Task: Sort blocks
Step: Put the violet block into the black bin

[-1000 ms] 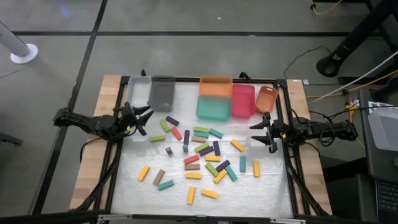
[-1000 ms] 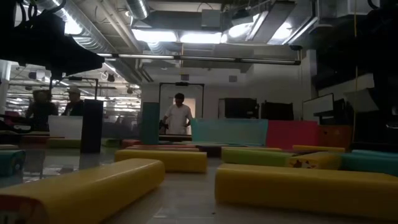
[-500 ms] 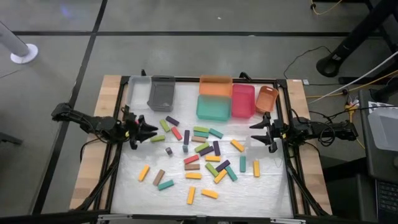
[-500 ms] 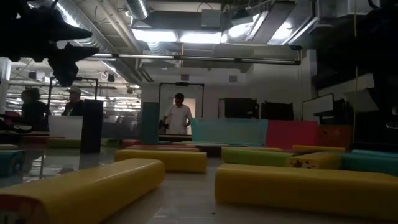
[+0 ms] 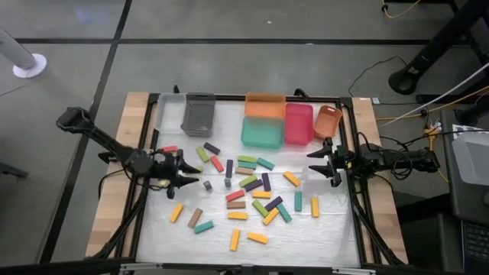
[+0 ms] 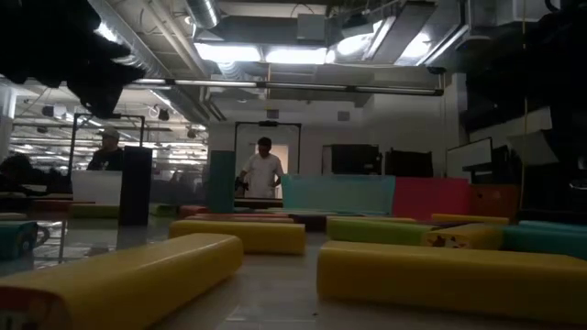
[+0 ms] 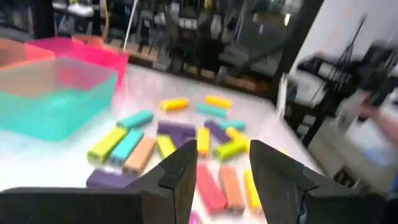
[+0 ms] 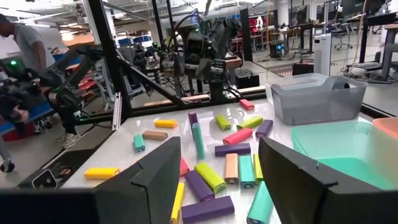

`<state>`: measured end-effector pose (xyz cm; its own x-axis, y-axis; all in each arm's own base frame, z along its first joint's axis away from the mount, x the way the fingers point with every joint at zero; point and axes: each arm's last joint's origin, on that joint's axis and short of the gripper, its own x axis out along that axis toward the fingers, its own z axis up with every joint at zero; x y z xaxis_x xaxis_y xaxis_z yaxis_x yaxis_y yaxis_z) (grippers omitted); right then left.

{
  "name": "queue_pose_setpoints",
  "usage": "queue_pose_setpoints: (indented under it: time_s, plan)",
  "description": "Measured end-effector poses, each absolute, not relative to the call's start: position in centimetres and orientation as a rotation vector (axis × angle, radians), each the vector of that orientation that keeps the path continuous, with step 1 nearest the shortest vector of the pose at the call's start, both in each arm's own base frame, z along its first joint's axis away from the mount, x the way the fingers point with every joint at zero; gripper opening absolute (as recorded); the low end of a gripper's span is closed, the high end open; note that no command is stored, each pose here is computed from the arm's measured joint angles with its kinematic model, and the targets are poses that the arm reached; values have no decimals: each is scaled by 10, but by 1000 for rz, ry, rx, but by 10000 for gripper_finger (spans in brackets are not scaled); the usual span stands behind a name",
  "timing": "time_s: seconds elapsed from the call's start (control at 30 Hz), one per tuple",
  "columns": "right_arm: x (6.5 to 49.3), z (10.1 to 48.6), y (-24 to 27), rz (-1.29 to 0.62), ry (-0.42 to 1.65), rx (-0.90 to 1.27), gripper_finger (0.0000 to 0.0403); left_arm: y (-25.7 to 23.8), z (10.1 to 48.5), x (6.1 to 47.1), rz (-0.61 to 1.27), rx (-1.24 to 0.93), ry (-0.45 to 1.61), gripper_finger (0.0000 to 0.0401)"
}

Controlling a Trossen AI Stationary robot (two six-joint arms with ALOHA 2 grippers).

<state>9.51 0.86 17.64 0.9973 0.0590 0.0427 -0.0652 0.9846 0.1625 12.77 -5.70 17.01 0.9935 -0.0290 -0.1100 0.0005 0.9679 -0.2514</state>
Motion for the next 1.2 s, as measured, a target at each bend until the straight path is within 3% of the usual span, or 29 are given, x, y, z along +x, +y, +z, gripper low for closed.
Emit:
queue_pose_setpoints:
  time_s: [0.37,0.9,1.2]
  plan:
    - [95,176,7,3,-42,194,215,-76,162,148,-25,-151,270,136]
    - [95,176,6,-41,-42,194,215,-86,144,169,109,-11,394,136]
    - [95,176,6,-41,-39,190,215,-87,143,171,136,-162,390,136]
